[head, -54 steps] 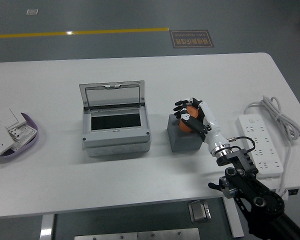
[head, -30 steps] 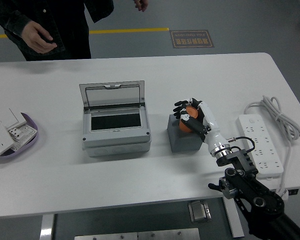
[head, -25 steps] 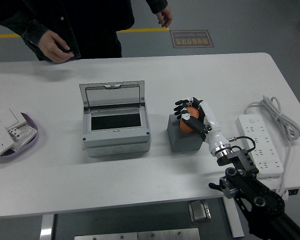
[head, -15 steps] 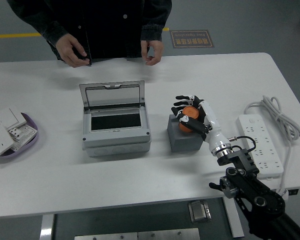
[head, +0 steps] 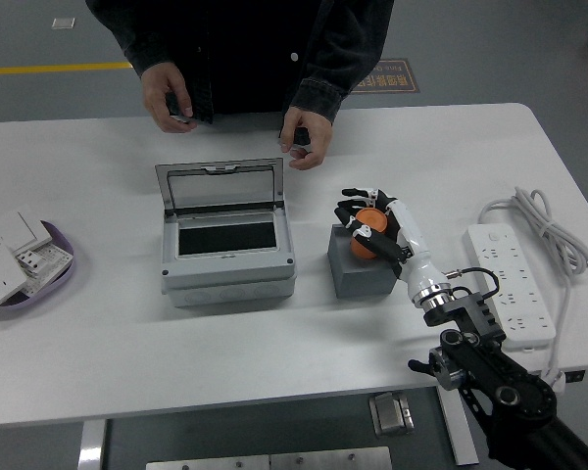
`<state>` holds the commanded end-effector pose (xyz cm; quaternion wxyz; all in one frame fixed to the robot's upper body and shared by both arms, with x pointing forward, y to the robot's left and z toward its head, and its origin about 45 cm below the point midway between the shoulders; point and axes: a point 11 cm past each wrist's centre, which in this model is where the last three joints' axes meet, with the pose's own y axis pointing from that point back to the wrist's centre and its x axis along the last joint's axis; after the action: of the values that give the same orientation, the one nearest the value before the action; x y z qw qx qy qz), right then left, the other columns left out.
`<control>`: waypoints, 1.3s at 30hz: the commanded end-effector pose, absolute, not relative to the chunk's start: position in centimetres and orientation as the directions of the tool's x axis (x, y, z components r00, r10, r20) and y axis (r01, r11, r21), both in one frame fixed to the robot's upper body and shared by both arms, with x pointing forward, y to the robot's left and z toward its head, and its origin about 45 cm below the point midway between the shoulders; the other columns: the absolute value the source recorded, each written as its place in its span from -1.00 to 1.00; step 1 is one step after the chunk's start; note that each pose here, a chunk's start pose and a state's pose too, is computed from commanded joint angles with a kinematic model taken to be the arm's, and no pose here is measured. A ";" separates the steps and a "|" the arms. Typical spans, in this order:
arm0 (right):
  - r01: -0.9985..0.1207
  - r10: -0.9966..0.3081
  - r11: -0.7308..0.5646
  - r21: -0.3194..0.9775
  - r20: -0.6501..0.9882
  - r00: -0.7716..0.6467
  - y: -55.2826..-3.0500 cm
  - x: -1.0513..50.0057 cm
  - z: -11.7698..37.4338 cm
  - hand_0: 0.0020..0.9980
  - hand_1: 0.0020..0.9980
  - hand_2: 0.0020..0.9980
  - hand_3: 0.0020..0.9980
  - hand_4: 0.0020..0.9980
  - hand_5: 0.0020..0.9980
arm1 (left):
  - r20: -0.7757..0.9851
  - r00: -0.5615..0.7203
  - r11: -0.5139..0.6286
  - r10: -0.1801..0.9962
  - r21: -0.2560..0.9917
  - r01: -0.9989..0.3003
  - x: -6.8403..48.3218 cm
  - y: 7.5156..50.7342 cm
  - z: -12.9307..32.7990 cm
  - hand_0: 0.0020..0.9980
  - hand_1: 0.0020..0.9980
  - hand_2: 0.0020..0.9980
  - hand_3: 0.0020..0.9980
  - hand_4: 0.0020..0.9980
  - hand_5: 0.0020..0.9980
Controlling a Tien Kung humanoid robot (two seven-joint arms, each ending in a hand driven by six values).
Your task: Pick up the cylinder from the cube,place it in the box,flap close box
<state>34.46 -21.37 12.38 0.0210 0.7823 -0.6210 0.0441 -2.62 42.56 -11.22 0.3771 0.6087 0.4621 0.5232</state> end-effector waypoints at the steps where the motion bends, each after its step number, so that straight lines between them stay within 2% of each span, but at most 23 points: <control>1: -0.974 -0.970 -0.227 -0.020 0.096 0.225 -21.4 34.5 12.3 0.42 0.28 0.27 0.36 0.86 -0.07 | 0.289 0.027 -0.289 0.957 0.942 0.169 -2.6 42.6 -11.2 0.21 0.16 0.11 0.17 0.31 -0.60; 22: -0.977 -0.966 -0.214 -0.002 0.149 0.211 -21.7 34.3 11.7 0.45 0.27 0.25 0.36 0.89 -0.07 | 0.289 0.031 -0.290 0.957 0.943 0.166 -2.4 42.6 -11.2 0.21 0.16 0.10 0.17 0.28 -0.61; 23: -0.977 -0.965 -0.214 -0.002 0.153 0.211 -21.7 34.3 11.7 0.32 0.26 0.22 0.30 0.69 -0.51 | 0.289 0.031 -0.290 0.957 0.942 0.165 -2.4 42.6 -11.2 0.21 0.16 0.11 0.17 0.27 -0.62; 28: -0.976 -0.963 -0.217 -0.002 0.162 0.214 -21.6 34.3 11.7 0.32 0.26 0.22 0.30 0.69 -0.51 | 0.289 0.031 -0.290 0.957 0.943 0.164 -2.3 42.6 -11.2 0.21 0.16 0.11 0.17 0.27 -0.62; 29: -0.976 -0.963 -0.218 -0.001 0.163 0.214 -21.6 34.3 11.7 0.28 0.25 0.22 0.31 0.61 -0.83 | 0.289 0.031 -0.290 0.957 0.943 0.164 -2.3 42.6 -11.2 0.21 0.16 0.11 0.17 0.27 -0.62; 34: -0.975 -0.962 -0.221 0.002 0.165 0.218 -21.6 34.2 11.7 0.28 0.25 0.22 0.31 0.61 -0.83 | 0.289 0.032 -0.290 0.957 0.943 0.163 -2.3 42.6 -11.2 0.21 0.16 0.11 0.17 0.27 -0.62; 35: -0.975 -0.962 -0.222 0.003 0.164 0.219 -21.6 34.2 11.7 0.31 0.26 0.24 0.31 0.59 -0.94 | 0.289 0.032 -0.290 0.957 0.943 0.163 -2.3 42.6 -11.2 0.20 0.16 0.11 0.17 0.27 -0.62; 39: -0.975 -0.962 -0.223 0.004 0.160 0.221 -21.5 34.2 11.6 0.31 0.26 0.24 0.31 0.59 -0.94 | 0.290 0.031 -0.291 0.957 0.943 0.162 -2.3 42.7 -11.2 0.20 0.16 0.11 0.17 0.27 -0.62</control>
<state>34.19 -21.51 11.63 0.0516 0.7796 -0.6211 0.0614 -2.25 42.68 -11.17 0.3795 0.6097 0.4587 0.5233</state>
